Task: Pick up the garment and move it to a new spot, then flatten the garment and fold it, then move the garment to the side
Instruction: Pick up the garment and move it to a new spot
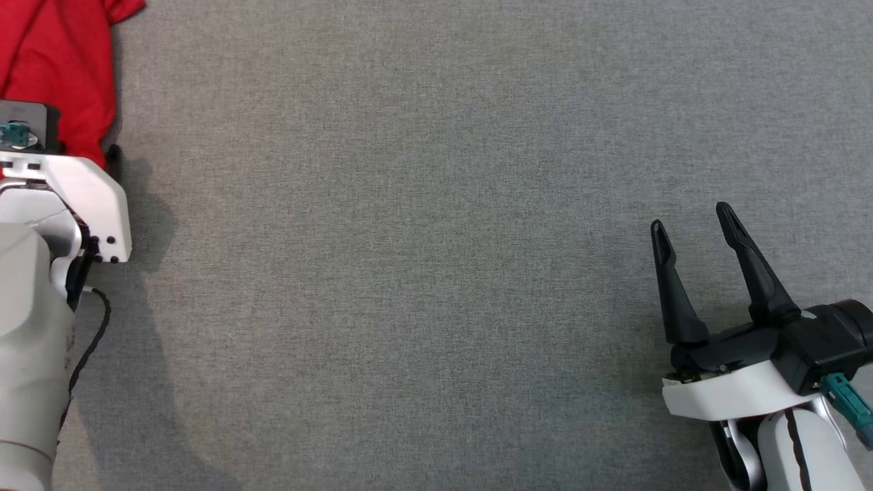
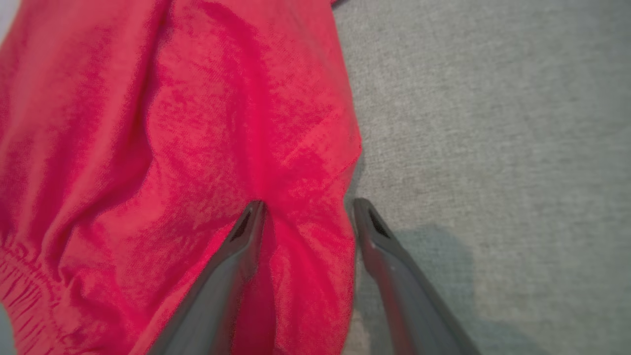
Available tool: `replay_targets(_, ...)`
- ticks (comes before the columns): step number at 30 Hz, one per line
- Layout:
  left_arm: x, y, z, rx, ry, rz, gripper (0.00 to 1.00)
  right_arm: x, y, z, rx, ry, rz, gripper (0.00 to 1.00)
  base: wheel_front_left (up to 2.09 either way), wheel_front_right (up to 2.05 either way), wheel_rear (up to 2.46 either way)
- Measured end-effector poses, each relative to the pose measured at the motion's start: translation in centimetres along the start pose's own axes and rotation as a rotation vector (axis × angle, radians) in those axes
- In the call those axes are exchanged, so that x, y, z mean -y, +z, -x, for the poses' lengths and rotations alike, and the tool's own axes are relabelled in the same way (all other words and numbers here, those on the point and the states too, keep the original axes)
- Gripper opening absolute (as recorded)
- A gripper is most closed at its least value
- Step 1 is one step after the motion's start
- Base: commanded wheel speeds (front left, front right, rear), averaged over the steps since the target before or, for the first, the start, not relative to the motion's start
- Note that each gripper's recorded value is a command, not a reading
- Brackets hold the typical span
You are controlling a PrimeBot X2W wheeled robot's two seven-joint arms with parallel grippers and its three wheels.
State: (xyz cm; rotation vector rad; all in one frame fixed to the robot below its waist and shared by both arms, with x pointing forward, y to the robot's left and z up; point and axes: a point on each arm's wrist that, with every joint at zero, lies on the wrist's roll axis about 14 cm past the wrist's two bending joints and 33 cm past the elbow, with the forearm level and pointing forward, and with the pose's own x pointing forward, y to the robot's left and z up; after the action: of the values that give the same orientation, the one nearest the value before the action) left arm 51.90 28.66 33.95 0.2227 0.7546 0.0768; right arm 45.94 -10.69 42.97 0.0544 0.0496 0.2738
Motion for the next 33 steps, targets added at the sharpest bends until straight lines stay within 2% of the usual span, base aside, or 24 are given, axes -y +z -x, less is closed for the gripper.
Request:
replay_targets(1, -0.2, -0.2, 0.0, -0.009, 0.005, 0.007, 0.48, 0.1, 0.1, 0.0, 0.003, -0.002, -0.001, 1.0, 0.0, 0.0, 0.0)
replay_targets(2, -0.5, -0.3, 0.0, -0.013, 0.009, 0.004, 0.2, 0.2, 0.3, 0.1, 0.006, -0.006, -0.003, 1.0, 0.0, 0.0, 0.0)
replay_targets(3, -1.0, -0.4, 0.0, -0.01, 0.017, 0.006, 0.0, 0.3, 0.4, 0.1, 0.009, -0.009, -0.002, 1.0, 0.0, 0.0, 0.0)
replay_targets(11, -2.6, 1.1, 1.3, 0.054, 0.048, -0.001, 0.0, 0.2, 1.8, 0.4, 0.04, -0.013, -0.012, 1.0, 0.0, 0.0, 0.0)
replay_targets(23, -5.4, 10.4, 6.2, 0.317, 0.082, -0.076, 0.0, -0.9, 4.7, 1.4, 0.104, 0.005, -0.035, 1.0, 0.0, 0.0, 0.0)
replay_targets(30, -4.3, 15.3, 9.3, 0.458, 0.057, -0.137, 0.0, -0.6, 6.2, 2.6, 0.136, -0.013, -0.043, 1.0, 0.0, 0.0, 0.0)
replay_targets(33, -2.8, 18.2, 11.3, 0.541, 0.029, -0.175, 0.0, -0.2, 7.0, 3.4, 0.152, -0.028, -0.044, 1.0, 0.0, 0.0, 0.0)
